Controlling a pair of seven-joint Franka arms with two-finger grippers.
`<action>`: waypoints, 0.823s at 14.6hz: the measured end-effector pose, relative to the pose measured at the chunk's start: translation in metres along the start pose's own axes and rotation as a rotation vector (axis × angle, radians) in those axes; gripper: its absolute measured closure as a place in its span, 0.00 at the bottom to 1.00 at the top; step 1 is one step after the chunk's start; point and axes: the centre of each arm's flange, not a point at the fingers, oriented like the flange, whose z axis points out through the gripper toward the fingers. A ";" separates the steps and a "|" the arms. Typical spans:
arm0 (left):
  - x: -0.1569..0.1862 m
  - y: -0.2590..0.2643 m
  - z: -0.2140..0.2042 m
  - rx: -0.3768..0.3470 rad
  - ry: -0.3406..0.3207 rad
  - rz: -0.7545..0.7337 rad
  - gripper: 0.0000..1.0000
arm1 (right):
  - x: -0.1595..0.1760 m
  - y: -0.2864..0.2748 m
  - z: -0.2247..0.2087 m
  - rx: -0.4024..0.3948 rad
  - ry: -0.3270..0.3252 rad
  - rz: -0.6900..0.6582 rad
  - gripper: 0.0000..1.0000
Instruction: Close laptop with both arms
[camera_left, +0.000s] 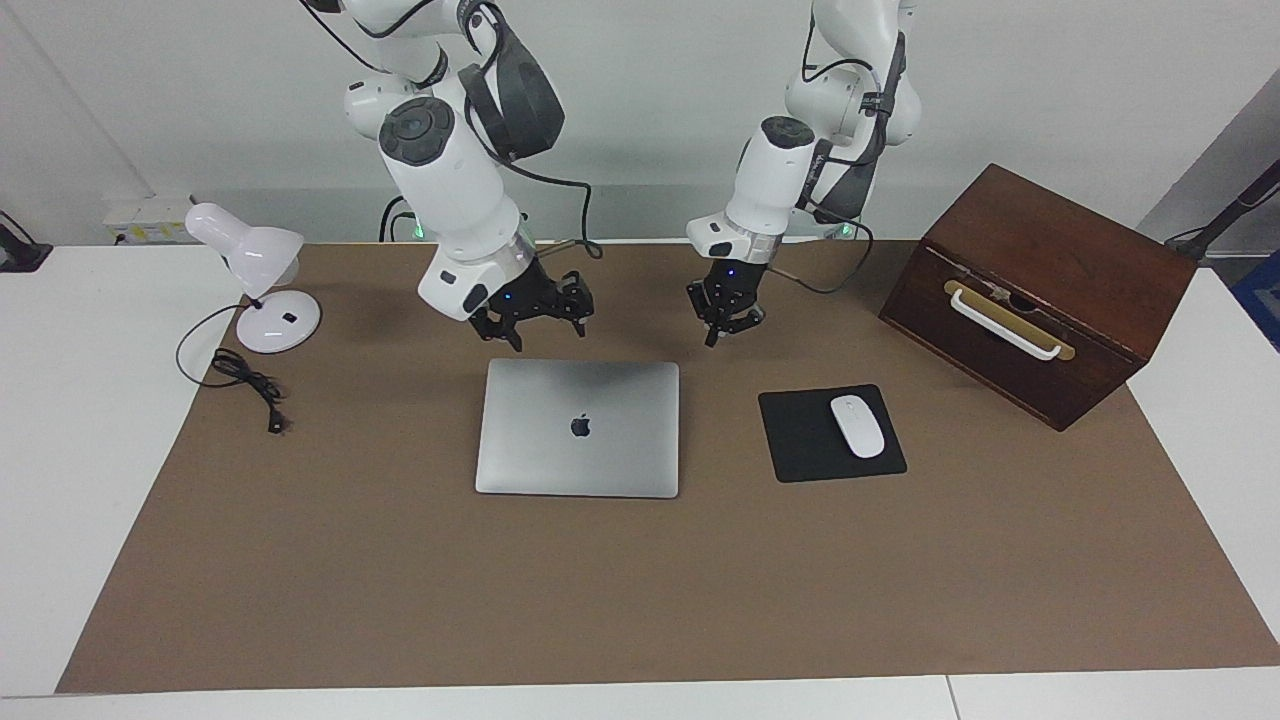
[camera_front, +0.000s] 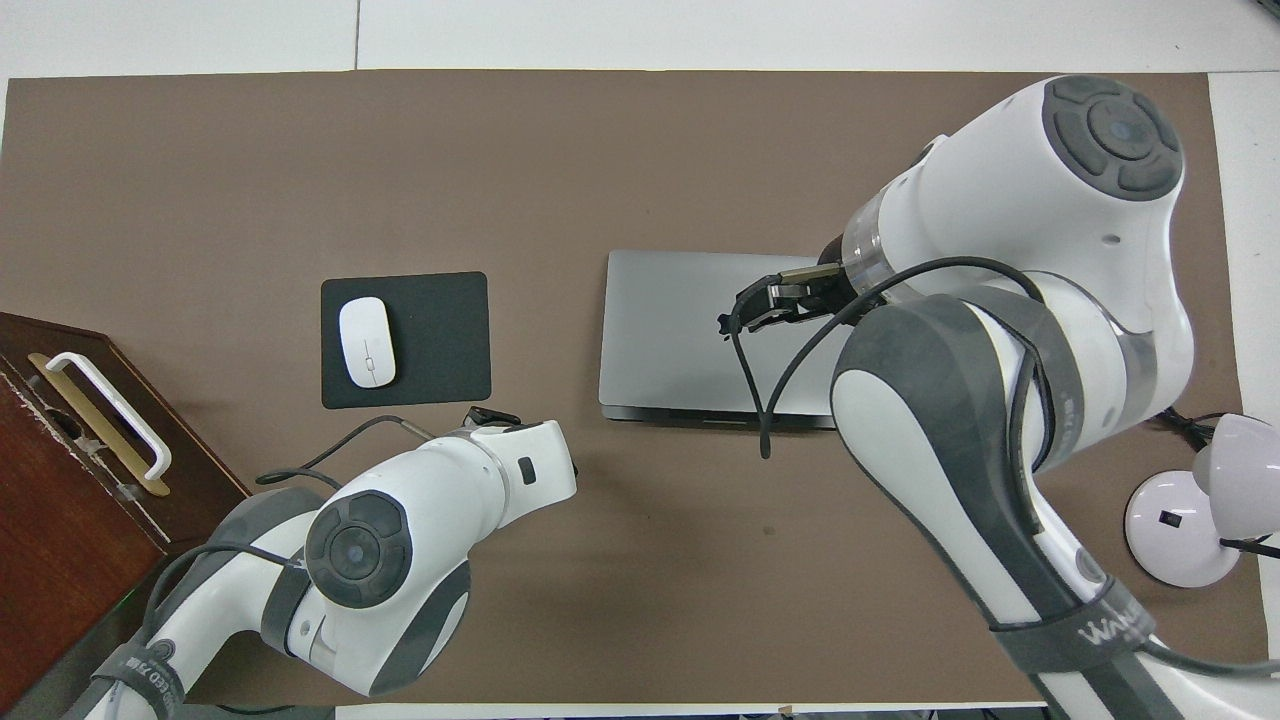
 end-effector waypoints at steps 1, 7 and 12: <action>0.001 -0.005 -0.009 0.001 -0.021 -0.010 0.99 | -0.004 0.003 -0.006 -0.037 0.002 -0.010 0.00; 0.019 -0.072 -0.107 0.006 -0.133 -0.046 0.99 | -0.021 0.038 -0.043 -0.121 -0.015 -0.001 0.00; 0.011 -0.120 -0.139 0.020 -0.149 -0.111 0.84 | -0.036 0.064 -0.059 -0.139 -0.068 0.022 0.00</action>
